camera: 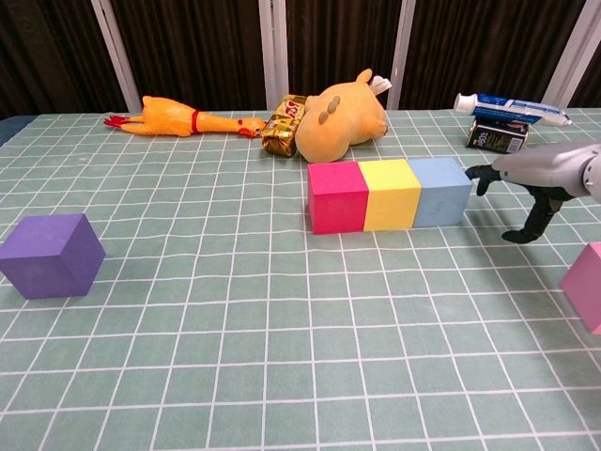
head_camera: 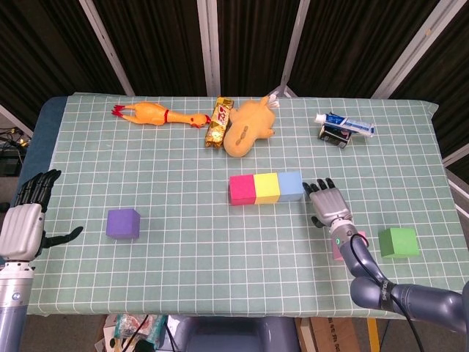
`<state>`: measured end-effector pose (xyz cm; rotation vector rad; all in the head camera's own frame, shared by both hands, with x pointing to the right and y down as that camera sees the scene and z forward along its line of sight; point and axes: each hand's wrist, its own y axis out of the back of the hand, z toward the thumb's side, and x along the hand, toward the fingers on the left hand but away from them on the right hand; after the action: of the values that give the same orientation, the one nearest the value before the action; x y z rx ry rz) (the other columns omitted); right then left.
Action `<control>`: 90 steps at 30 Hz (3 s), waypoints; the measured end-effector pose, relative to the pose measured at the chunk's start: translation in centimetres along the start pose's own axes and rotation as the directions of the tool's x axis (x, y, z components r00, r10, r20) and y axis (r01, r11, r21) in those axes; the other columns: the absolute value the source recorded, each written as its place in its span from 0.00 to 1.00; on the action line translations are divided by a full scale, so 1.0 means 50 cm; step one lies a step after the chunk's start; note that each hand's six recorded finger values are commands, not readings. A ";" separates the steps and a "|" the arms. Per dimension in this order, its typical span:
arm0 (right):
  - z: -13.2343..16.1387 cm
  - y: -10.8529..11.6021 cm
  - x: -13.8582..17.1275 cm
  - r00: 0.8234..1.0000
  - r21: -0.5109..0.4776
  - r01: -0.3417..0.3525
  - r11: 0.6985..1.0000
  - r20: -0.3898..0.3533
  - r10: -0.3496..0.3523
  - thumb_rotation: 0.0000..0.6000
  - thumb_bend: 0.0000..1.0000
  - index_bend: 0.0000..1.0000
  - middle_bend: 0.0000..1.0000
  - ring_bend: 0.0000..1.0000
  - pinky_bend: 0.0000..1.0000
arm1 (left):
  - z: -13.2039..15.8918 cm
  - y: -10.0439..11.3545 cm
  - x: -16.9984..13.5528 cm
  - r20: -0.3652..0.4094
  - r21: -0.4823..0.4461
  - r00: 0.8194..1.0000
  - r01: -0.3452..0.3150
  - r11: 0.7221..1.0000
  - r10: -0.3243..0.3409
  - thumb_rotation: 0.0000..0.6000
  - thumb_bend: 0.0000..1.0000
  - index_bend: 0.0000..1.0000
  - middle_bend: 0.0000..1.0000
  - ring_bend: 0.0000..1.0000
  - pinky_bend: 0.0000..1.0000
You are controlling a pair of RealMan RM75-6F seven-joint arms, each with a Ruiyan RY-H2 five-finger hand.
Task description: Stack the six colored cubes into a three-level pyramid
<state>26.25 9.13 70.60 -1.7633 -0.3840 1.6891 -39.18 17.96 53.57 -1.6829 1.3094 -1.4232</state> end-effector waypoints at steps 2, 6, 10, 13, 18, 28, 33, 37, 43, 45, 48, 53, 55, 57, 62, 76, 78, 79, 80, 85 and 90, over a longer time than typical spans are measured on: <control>0.002 -0.001 0.002 1.000 0.000 -0.001 1.000 -0.002 0.001 1.00 0.39 0.03 0.19 0.01 0.00 | -0.001 0.000 0.000 -0.001 0.000 1.000 0.000 1.000 0.000 1.00 0.10 0.00 0.04 0.00 0.03; 0.006 -0.003 0.006 1.000 0.003 -0.002 1.000 -0.009 0.002 1.00 0.39 0.03 0.19 0.01 0.00 | 0.000 0.001 -0.001 0.001 -0.002 1.000 -0.001 1.000 0.001 1.00 0.10 0.00 0.04 0.00 0.03; 0.011 -0.002 0.008 1.000 0.001 0.002 1.000 -0.017 -0.002 1.00 0.40 0.03 0.19 0.01 0.00 | 0.001 0.002 -0.001 0.002 -0.002 1.000 -0.001 1.000 0.001 1.00 0.10 0.00 0.04 0.00 0.03; 0.015 -0.003 0.010 1.000 0.008 0.002 1.000 -0.024 -0.002 1.00 0.39 0.03 0.19 0.01 0.00 | 0.000 0.002 -0.001 0.002 -0.003 1.000 -0.002 1.000 0.002 1.00 0.10 0.00 0.04 0.00 0.03; 0.019 -0.004 0.012 1.000 0.009 0.000 1.000 -0.028 0.000 1.00 0.40 0.05 0.19 0.01 0.00 | 0.001 0.003 -0.001 0.003 -0.004 1.000 -0.002 1.000 0.002 1.00 0.10 0.00 0.04 0.00 0.03; 0.025 -0.003 0.015 0.999 0.005 0.001 1.000 -0.032 -0.001 1.00 0.40 0.05 0.19 0.01 0.00 | 0.000 0.002 0.000 0.001 -0.004 1.000 0.000 1.000 0.000 1.00 0.10 0.00 0.04 0.00 0.03; 0.027 -0.006 0.018 0.999 0.008 -0.002 1.000 -0.033 0.003 1.00 0.40 0.05 0.19 0.01 0.00 | 0.000 0.002 0.000 0.001 -0.004 1.000 -0.001 1.000 0.001 1.00 0.10 0.00 0.04 0.00 0.03; 0.025 -0.006 0.018 1.000 0.015 0.000 1.000 -0.030 0.000 1.00 0.40 0.04 0.18 0.00 0.00 | 0.002 0.003 0.000 0.002 -0.005 1.000 -0.003 1.000 0.003 1.00 0.10 0.00 0.04 0.00 0.03; 0.019 -0.001 0.016 1.000 0.020 0.012 1.000 -0.019 -0.011 1.00 0.40 0.00 0.08 0.00 0.00 | 0.000 0.003 0.000 0.001 -0.005 1.000 -0.003 1.000 0.003 1.00 0.10 0.00 0.04 0.00 0.03; 0.015 0.002 0.017 1.000 0.027 0.017 0.999 -0.012 -0.016 1.00 0.39 0.00 0.07 0.00 0.00 | 0.000 0.003 0.000 0.001 -0.005 1.000 -0.002 1.000 0.002 1.00 0.10 0.00 0.04 0.00 0.03; 0.006 0.009 0.018 0.999 0.041 0.032 0.999 0.000 -0.032 1.00 0.39 0.00 0.04 0.00 0.00 | 0.001 0.003 0.000 0.001 -0.006 1.000 -0.002 1.000 0.002 1.00 0.10 0.00 0.04 0.00 0.03; -0.009 0.033 0.026 0.997 0.044 0.071 0.997 0.018 -0.072 1.00 0.39 0.00 0.02 0.00 0.00 | 0.002 0.000 -0.001 0.003 -0.004 1.000 0.002 1.000 -0.002 1.00 0.10 0.00 0.03 0.00 0.03; -0.014 0.045 0.032 0.996 0.031 0.090 0.995 0.021 -0.091 1.00 0.39 0.00 0.01 0.00 0.00 | 0.003 -0.001 -0.002 0.003 -0.002 1.000 0.005 1.000 -0.005 1.00 0.10 0.00 0.03 0.00 0.03; -0.020 0.056 0.039 0.994 0.013 0.110 0.994 0.022 -0.110 1.00 0.39 0.00 0.01 0.00 0.00 | 0.002 -0.002 -0.002 0.003 -0.001 1.000 0.006 1.000 -0.006 1.00 0.10 0.00 0.03 0.00 0.03; -0.038 0.082 0.073 0.988 -0.054 0.155 0.986 0.024 -0.154 1.00 0.39 0.00 0.01 0.00 0.00 | 0.005 -0.003 -0.004 0.008 0.000 1.000 0.007 1.000 -0.007 1.00 0.10 0.00 0.03 0.00 0.03; -0.110 0.120 0.184 0.974 -0.119 0.227 0.967 0.025 -0.226 1.00 0.35 0.00 0.01 0.00 0.00 | 0.006 0.000 -0.010 0.022 -0.004 1.000 0.006 1.000 -0.006 1.00 0.10 0.00 0.03 0.00 0.03; -0.120 0.118 0.199 0.974 -0.118 0.225 0.967 0.022 -0.224 1.00 0.35 0.00 0.01 0.00 0.00 | 0.008 0.000 -0.010 0.024 -0.004 1.000 0.005 1.000 -0.005 1.00 0.10 0.00 0.03 0.00 0.03; -0.128 0.116 0.210 0.975 -0.121 0.221 0.968 0.022 -0.220 1.00 0.35 0.00 0.01 0.00 0.00 | 0.008 0.001 -0.010 0.025 -0.004 1.000 0.005 1.000 -0.005 1.00 0.10 0.00 0.03 0.00 0.03; -0.133 0.113 0.218 0.976 -0.126 0.217 0.968 0.022 -0.216 1.00 0.35 0.00 0.01 0.00 0.00 | 0.009 0.001 -0.011 0.026 -0.004 1.000 0.004 1.000 -0.004 1.00 0.10 0.00 0.03 0.00 0.03; -0.147 0.084 0.258 0.985 -0.133 0.172 0.976 -0.001 -0.174 1.00 0.35 0.00 0.00 0.00 0.00 | 0.012 0.000 -0.012 0.031 -0.003 0.999 0.006 1.000 -0.006 1.00 0.10 0.00 0.03 0.00 0.03; -0.147 0.044 0.286 0.992 -0.130 0.116 0.985 -0.032 -0.121 1.00 0.33 0.00 0.00 0.00 0.00 | 0.018 -0.003 -0.014 0.039 0.000 0.999 0.009 1.000 -0.009 1.00 0.10 0.00 0.03 0.00 0.03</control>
<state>34.61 14.54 57.77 -1.8253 -0.5795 1.5738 -38.23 18.53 53.19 -1.7101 1.2823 -1.3884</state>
